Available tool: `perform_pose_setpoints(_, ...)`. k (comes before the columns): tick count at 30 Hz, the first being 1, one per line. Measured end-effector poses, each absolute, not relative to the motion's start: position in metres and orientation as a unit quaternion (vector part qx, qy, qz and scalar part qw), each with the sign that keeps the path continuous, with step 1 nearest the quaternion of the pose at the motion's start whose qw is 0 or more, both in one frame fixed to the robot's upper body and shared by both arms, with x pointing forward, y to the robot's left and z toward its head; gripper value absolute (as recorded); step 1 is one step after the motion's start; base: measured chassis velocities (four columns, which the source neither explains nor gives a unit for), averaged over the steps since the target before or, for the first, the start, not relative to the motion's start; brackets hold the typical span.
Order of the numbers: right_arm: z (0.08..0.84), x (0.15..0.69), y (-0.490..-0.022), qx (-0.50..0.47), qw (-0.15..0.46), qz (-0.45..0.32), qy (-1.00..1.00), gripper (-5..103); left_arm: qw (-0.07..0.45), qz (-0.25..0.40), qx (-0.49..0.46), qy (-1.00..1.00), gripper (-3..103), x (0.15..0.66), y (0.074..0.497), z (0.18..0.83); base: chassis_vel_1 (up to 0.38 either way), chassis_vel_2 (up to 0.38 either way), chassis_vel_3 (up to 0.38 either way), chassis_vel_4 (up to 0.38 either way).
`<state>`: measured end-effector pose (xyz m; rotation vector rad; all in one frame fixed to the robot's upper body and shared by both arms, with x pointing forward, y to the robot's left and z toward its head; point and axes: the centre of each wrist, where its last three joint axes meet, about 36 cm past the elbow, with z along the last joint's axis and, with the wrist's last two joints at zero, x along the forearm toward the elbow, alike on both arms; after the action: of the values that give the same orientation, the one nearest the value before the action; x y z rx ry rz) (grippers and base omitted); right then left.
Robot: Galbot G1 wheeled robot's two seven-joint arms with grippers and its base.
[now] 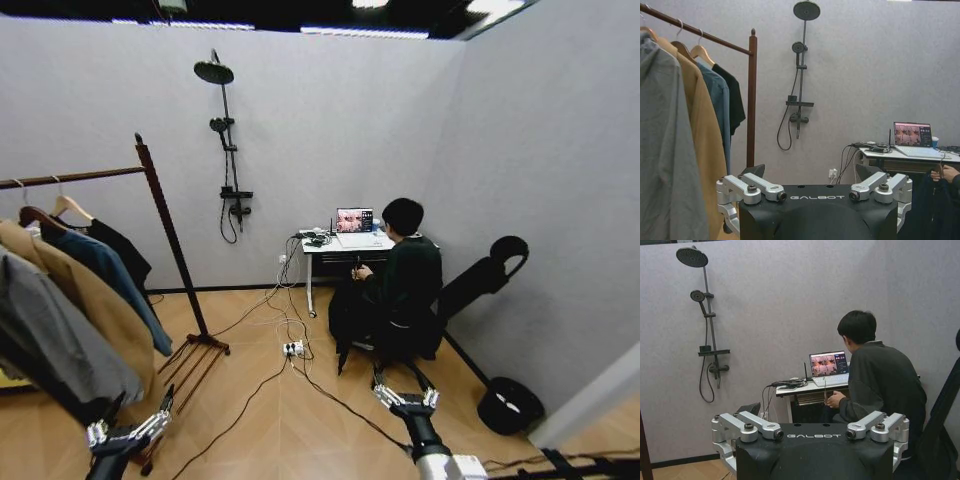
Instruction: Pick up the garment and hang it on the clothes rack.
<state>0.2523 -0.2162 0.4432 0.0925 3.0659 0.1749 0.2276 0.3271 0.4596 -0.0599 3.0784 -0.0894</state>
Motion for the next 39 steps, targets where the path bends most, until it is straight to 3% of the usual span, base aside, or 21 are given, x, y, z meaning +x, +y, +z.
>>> perform_pose_setpoints(19, 0.4432, 0.2522, -0.2162, 0.030, 0.034, 0.057, 0.997, 100, 0.031, -0.029, -0.019, 0.999, 100, 0.2276, 0.3271, 0.4596, 0.324, -0.329, -0.335, 0.333)
perform_pose_setpoints(39, 0.4433, 0.2524, -0.2161, 0.030, 0.035, 0.057, 0.997, 100, 0.031, -0.029, -0.019, 0.999, 100, 0.2276, 0.3271, 0.4596, 0.002, 0.020, -0.011, 0.017)
